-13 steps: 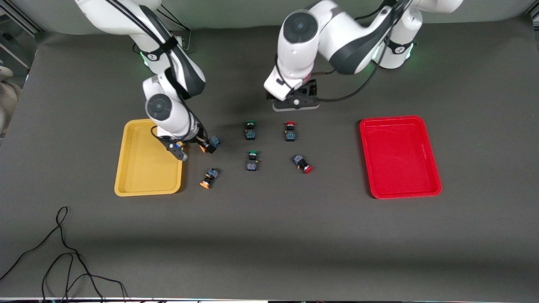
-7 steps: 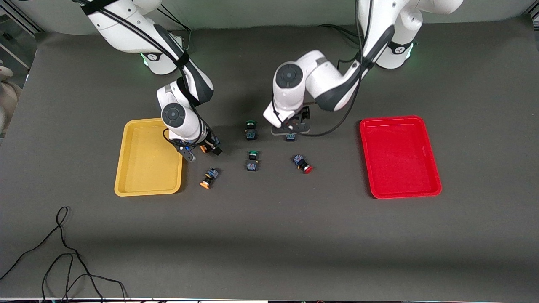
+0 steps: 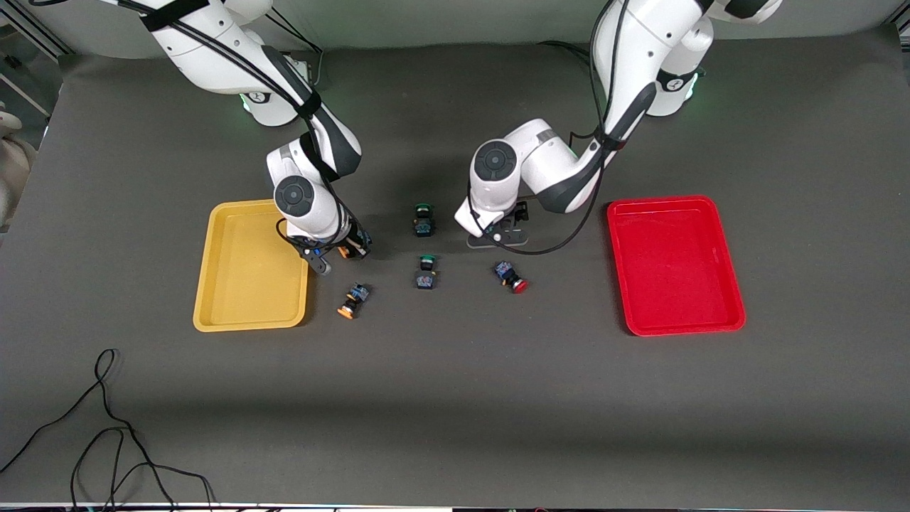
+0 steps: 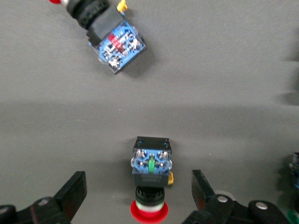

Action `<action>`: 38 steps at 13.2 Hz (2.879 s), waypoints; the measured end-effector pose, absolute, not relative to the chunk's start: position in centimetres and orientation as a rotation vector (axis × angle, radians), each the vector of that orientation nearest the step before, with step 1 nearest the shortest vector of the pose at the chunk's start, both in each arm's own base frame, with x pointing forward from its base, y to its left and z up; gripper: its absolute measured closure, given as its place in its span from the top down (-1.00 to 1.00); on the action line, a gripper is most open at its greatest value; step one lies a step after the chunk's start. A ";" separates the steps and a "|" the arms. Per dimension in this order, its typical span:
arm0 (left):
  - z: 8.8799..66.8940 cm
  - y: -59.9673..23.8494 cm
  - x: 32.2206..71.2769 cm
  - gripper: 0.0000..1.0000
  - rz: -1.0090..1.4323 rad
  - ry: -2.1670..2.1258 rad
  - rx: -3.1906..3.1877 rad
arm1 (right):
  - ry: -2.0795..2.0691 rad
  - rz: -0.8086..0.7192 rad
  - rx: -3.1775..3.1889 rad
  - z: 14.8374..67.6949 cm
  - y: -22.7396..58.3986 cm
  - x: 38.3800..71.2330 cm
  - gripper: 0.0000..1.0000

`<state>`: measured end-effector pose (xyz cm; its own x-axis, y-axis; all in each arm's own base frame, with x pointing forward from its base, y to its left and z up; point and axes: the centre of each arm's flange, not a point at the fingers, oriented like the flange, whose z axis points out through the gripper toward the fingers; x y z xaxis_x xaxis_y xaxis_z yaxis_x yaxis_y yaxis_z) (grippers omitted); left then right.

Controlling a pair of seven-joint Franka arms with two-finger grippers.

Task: Place red and yellow buttons in trays
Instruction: 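Place the yellow button in the yellow tray while the left gripper places red, then grasp the second yellow button with the right gripper while the left gripper reaches red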

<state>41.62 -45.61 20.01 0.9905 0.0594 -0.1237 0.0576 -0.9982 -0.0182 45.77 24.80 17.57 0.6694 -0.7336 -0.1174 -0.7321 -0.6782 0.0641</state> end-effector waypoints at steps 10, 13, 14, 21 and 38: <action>18.8 -45.8 41.9 -0.18 0.198 -0.185 -3.129 | -1.176 -0.253 2.905 40.2 9.3 50.5 -0.18; 22.0 -44.0 45.1 -0.18 0.144 -0.275 -3.130 | -1.163 -0.364 2.930 35.3 2.8 49.1 -0.18; 24.2 -42.4 46.7 -0.18 0.124 -0.314 -3.115 | -1.158 -0.371 2.927 32.5 2.0 48.3 -0.18; 33.9 -21.8 55.5 -0.18 0.347 -0.265 -3.065 | -1.126 -0.353 2.847 19.3 1.2 44.6 -0.18; 25.9 -8.3 57.2 1.00 0.344 -0.049 -3.077 | -0.936 -0.136 3.079 33.9 18.3 59.0 1.00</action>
